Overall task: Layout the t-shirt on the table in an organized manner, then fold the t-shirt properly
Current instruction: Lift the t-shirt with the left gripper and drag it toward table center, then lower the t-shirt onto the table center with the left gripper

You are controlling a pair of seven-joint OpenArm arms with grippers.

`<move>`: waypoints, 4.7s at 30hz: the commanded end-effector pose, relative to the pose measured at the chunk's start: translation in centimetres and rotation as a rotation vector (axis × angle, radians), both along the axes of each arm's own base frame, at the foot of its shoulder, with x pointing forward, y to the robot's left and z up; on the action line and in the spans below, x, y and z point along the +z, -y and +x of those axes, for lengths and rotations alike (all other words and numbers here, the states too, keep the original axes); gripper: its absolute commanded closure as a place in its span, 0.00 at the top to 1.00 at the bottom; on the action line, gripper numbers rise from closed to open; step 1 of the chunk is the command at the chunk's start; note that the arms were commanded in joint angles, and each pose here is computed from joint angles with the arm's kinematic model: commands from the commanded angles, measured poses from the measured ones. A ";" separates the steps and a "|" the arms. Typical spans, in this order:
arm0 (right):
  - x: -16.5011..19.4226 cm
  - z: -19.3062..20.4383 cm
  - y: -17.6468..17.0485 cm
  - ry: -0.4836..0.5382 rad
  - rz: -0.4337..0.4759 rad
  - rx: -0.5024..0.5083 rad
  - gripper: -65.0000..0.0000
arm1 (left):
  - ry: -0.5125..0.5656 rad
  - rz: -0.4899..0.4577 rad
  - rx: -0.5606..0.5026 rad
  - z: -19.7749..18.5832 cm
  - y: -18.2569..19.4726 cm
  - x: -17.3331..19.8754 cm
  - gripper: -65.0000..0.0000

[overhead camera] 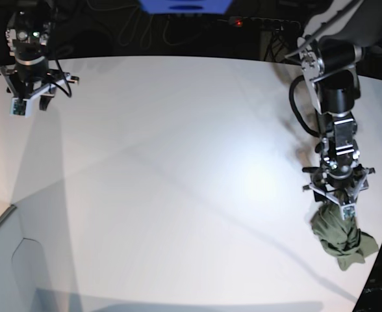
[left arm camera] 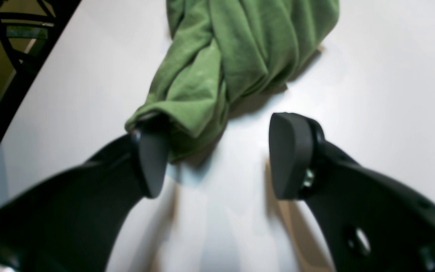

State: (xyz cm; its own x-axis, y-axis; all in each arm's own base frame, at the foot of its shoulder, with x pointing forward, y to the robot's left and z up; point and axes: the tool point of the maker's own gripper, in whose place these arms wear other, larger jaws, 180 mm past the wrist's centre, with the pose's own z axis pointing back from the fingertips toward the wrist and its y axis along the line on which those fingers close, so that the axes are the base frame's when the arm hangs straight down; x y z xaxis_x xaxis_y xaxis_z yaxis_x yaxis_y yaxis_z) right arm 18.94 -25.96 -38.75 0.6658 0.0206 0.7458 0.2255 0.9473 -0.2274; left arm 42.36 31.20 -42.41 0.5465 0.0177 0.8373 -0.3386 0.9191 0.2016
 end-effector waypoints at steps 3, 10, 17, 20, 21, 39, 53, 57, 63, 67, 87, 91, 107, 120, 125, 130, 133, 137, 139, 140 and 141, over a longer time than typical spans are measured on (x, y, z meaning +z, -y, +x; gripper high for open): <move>0.7 -0.2 0.4 0.014 -0.025 0.012 0.33 | 0.076 0.022 0.008 2.0 -0.8 2.8 0.61; 0.4 -1.5 1.4 -0.012 -0.040 -0.009 0.33 | 0.121 -0.027 0.053 1.4 -1.3 0.6 0.60; 0.8 -2.6 4.1 -0.018 -0.077 -0.076 0.33 | 0.153 -0.040 0.059 1.3 -1.3 -0.1 0.32; 0.1 -3.2 4.6 -0.043 -0.078 -0.090 0.33 | 0.155 -0.040 0.062 1.4 -1.5 0.0 0.13; -0.2 -3.4 4.7 -0.051 -0.075 -0.092 0.33 | 0.157 -0.039 0.063 1.4 -1.5 0.1 0.09; -1.2 -3.9 4.8 -0.077 -0.067 -0.101 0.33 | 0.248 -0.042 0.139 -1.2 -1.0 1.1 0.59; -1.1 -3.7 4.8 -0.073 -0.067 -0.101 0.33 | 0.310 -0.064 0.169 1.3 -1.8 3.7 0.58; -1.1 -3.7 4.8 -0.073 -0.067 -0.101 0.33 | 0.282 -0.085 0.170 2.0 -2.2 2.9 0.58; -1.2 -3.8 4.8 -0.074 -0.067 -0.101 0.33 | 0.273 -0.092 0.171 2.1 -2.4 2.7 0.41; -1.1 -3.7 4.8 -0.073 -0.067 -0.101 0.33 | 0.283 -0.099 0.172 2.7 -2.4 3.2 0.02; 2.1 -2.6 9.8 0.012 -0.151 -0.203 0.33 | 0.432 -0.115 -0.158 2.7 15.6 7.0 0.00; 3.2 -3.3 11.9 0.030 -0.183 -0.260 0.33 | 0.418 -0.167 -0.187 -0.5 21.6 5.7 0.00; 4.9 -2.7 13.7 0.084 -0.204 -0.317 0.33 | 0.432 -0.319 -0.520 -5.4 35.8 7.4 0.41; 6.9 -0.1 13.3 0.170 -0.203 -0.306 0.33 | 0.550 -0.242 -0.438 -4.4 28.6 11.3 0.56; 7.8 2.0 11.1 0.203 -0.192 -0.216 0.33 | 0.472 -0.178 -0.359 -1.6 25.0 8.2 0.56; 7.9 3.2 9.2 0.206 -0.172 -0.121 0.33 | 0.419 -0.155 -0.361 -0.4 24.7 6.4 0.56; 7.7 3.2 8.9 0.206 -0.162 -0.121 0.33 | 0.398 -0.182 -0.360 -0.8 25.8 5.7 0.56; 7.7 3.3 8.8 0.207 -0.160 -0.120 0.33 | 0.367 -0.207 -0.357 -2.3 26.7 4.3 0.56; 7.7 3.3 8.8 0.207 -0.160 -0.120 0.33 | 0.359 -0.218 -0.353 -2.6 27.0 4.1 0.56; 7.7 3.3 8.8 0.207 -0.160 -0.120 0.33 | 0.356 -0.220 -0.355 -2.8 27.2 3.9 0.56; 7.7 3.3 8.8 0.207 -0.160 -0.120 0.33 | 0.350 -0.222 -0.354 -3.0 27.2 3.7 0.56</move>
State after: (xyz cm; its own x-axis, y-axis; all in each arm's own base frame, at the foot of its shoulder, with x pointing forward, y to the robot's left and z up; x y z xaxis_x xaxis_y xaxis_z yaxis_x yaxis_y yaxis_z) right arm 21.54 -34.56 -32.57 0.5398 0.0349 0.8410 0.3993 0.8689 -0.2924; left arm 37.99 4.34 -40.93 0.3104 0.0744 0.9477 -0.0178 0.9972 -0.0725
